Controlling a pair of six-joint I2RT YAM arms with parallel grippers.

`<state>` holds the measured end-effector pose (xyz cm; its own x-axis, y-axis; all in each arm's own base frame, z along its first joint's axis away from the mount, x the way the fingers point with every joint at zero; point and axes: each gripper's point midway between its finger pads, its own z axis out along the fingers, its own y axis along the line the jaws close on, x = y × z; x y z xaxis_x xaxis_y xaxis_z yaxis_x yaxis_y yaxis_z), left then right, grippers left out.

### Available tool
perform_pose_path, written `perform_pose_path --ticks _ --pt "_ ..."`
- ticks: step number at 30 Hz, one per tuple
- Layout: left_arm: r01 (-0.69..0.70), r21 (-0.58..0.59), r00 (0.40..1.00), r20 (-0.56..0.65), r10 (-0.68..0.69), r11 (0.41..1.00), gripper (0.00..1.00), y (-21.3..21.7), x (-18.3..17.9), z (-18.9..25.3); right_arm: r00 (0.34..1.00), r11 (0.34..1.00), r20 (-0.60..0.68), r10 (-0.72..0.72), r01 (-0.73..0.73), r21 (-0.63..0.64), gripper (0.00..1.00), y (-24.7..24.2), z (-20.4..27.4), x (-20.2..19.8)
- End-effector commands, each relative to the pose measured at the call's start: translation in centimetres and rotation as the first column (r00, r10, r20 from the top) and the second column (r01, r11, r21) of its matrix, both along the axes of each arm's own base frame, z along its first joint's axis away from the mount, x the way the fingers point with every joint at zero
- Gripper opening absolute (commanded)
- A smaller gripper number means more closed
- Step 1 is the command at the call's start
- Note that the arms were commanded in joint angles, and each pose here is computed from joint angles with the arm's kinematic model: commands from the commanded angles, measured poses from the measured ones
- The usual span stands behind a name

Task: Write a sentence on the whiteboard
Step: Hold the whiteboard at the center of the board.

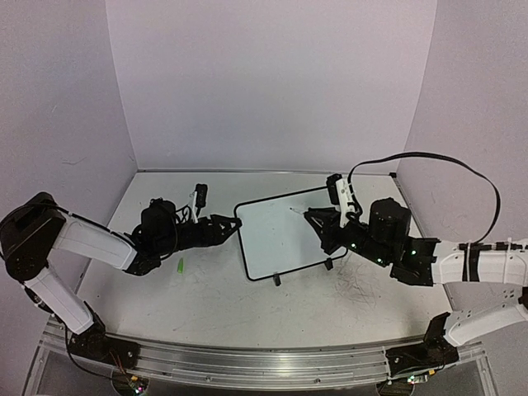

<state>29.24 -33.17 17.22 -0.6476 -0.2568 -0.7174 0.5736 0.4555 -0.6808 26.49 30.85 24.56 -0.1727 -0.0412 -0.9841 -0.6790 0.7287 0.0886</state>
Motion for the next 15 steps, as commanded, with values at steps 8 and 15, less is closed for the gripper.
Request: perform_pose_path --ticks 8,15 --pt "0.008 -0.03 0.998 0.062 -0.007 1.0 0.51 -1.3 1.5 0.8 0.996 0.995 -0.002 0.09 -0.09 -0.042 0.0 5.3 1.2 0.6" --pt "0.046 -0.041 0.997 0.063 -0.043 0.998 0.32 -1.9 1.5 0.4 0.991 0.988 -0.01 0.131 -0.131 -0.076 0.0 8.9 0.5 0.5"
